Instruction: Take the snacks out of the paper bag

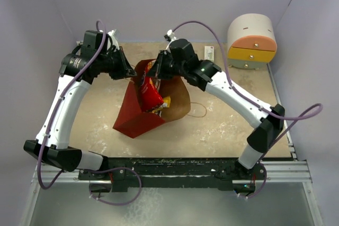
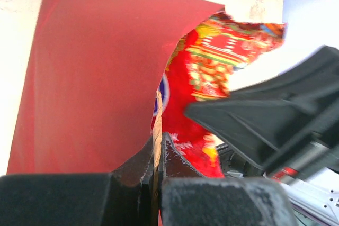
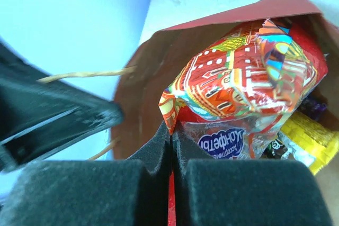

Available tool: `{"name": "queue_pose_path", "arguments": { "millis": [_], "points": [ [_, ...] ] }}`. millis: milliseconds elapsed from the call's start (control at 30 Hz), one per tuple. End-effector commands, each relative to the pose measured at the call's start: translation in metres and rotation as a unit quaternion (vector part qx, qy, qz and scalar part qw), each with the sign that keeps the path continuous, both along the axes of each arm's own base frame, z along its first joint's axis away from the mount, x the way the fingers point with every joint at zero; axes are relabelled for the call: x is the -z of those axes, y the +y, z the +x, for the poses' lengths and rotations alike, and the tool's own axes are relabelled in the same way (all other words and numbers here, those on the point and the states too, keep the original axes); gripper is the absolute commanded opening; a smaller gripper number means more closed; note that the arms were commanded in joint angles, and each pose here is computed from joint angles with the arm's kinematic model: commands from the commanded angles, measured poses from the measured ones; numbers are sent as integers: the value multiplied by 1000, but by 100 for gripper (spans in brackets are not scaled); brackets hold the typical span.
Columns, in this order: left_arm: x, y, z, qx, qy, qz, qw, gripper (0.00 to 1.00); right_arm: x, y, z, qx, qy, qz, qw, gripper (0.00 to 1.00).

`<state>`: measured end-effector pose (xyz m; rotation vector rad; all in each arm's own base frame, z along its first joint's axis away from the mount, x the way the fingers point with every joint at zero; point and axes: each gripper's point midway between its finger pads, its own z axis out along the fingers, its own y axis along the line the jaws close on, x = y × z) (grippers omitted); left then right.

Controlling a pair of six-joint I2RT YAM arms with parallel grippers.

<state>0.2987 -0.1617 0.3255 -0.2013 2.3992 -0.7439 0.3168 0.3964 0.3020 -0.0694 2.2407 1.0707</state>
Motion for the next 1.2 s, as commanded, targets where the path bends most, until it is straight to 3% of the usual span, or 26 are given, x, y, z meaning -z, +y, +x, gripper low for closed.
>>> {"name": "queue_pose_path", "arguments": {
  "millis": [0,267,633,933,1167],
  "points": [
    [-19,-1,1,-12,-29,-23,999,0,-133,-18,-11,-3,-149,114,982,0],
    [-18,5,11,-18,-21,8,1000,0,-217,-63,-33,23,-248,135,959,0],
    [-6,9,19,-23,-6,33,999,0,-264,-181,-31,214,-347,45,912,0],
    [-3,12,20,-24,2,43,999,0,-181,-281,18,371,-278,-90,881,0],
    [-1,15,18,-28,1,47,998,0,-70,-326,57,404,-177,-135,887,0]
  ]
}}
